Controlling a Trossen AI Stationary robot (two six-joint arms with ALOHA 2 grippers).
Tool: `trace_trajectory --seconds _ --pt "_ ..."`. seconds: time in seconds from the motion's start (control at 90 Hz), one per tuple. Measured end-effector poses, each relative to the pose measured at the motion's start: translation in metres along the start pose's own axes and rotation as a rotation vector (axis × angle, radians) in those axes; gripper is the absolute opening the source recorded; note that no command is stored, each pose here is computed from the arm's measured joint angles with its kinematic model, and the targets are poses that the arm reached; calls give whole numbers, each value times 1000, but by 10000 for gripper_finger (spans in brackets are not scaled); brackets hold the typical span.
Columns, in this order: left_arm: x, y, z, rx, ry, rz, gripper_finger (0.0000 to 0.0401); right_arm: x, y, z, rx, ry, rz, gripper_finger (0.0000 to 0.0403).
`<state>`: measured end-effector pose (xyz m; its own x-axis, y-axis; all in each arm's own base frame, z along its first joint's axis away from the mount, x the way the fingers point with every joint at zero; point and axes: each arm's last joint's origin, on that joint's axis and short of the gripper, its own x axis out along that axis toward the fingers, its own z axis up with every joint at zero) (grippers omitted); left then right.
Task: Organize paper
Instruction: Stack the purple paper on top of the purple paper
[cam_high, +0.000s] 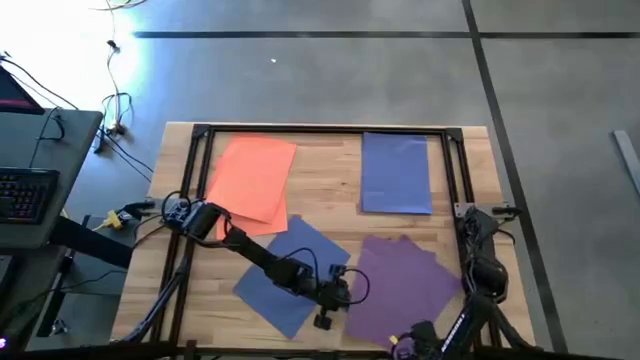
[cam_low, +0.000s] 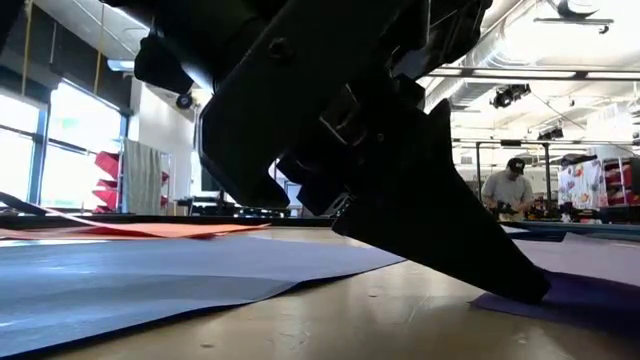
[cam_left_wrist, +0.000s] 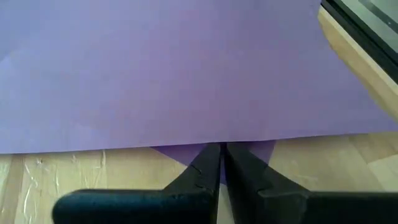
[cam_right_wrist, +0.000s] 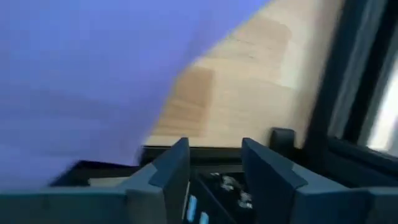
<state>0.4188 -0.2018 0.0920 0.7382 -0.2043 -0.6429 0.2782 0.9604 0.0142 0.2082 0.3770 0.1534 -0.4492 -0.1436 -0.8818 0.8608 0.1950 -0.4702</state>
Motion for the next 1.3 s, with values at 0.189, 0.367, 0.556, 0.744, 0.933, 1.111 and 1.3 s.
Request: trace_trajectory --seconds 0.189,0.367,0.556,0.744,0.933,1.111,1.3 --pt "0 0 0 0 -2 0 0 6 8 3 -7 -42 67 45" --pt "0 1 0 0 -2 5 0 12 21 10 -31 -17 93 3" --pt "0 1 0 1 -2 6 0 8 26 11 -37 -27 159 2" --pt "0 1 0 2 -1 21 0 -3 32 8 -43 -52 289 0" --pt "0 1 0 2 -2 23 0 -8 38 7 -76 -12 340 0" --pt "0 1 0 1 -1 24 0 -11 34 5 -101 17 334 0" --pt "0 2 -2 8 15 51 0 -29 16 1 -99 -58 488 0"
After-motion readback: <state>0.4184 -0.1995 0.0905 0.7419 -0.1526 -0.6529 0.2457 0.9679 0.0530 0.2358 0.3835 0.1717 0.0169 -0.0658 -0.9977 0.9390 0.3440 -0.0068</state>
